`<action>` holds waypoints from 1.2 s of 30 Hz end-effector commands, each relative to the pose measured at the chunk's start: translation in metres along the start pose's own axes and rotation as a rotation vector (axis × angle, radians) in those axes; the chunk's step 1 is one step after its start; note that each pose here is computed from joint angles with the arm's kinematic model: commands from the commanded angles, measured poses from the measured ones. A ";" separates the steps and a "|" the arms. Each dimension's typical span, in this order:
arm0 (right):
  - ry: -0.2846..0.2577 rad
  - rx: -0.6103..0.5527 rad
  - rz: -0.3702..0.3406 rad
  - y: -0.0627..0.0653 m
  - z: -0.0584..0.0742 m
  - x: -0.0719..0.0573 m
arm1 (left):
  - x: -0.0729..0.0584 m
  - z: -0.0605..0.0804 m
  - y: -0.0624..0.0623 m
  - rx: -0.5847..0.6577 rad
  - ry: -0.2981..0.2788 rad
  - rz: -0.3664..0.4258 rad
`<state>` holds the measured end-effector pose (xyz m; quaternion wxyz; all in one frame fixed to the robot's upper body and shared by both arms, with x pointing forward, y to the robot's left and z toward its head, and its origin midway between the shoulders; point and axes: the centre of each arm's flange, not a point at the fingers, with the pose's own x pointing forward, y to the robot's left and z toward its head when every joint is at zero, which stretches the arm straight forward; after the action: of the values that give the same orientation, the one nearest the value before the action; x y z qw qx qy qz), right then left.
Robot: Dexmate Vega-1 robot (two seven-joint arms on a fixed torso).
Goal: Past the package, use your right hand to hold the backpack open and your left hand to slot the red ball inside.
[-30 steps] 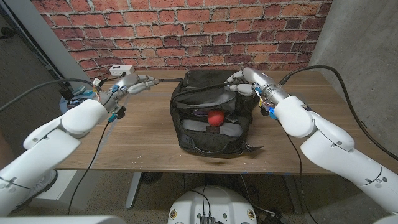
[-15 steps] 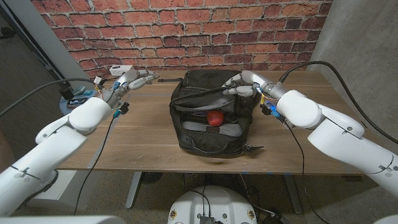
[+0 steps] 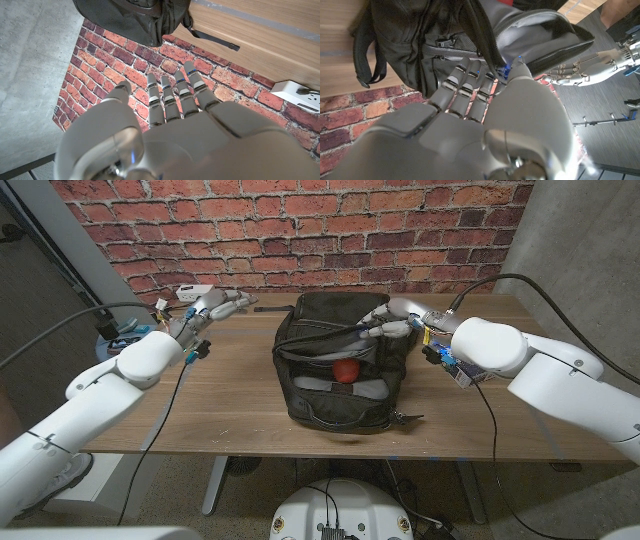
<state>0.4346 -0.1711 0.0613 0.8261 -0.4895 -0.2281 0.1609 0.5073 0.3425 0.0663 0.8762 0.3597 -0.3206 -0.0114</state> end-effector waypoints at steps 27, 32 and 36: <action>0.022 0.327 0.299 -0.026 -0.032 -0.052 | 0.020 0.005 -0.014 -0.042 0.014 -0.057; 0.014 0.350 0.288 -0.026 -0.037 -0.057 | 0.020 0.006 -0.014 -0.042 0.014 -0.057; -0.006 0.371 0.268 -0.025 -0.041 -0.057 | 0.019 0.007 -0.015 -0.047 0.005 -0.042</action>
<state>0.4128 -0.2286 0.0565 0.8643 -0.3864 -0.1204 0.2986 0.5227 0.3253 0.0703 0.8849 0.3495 -0.3055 -0.0372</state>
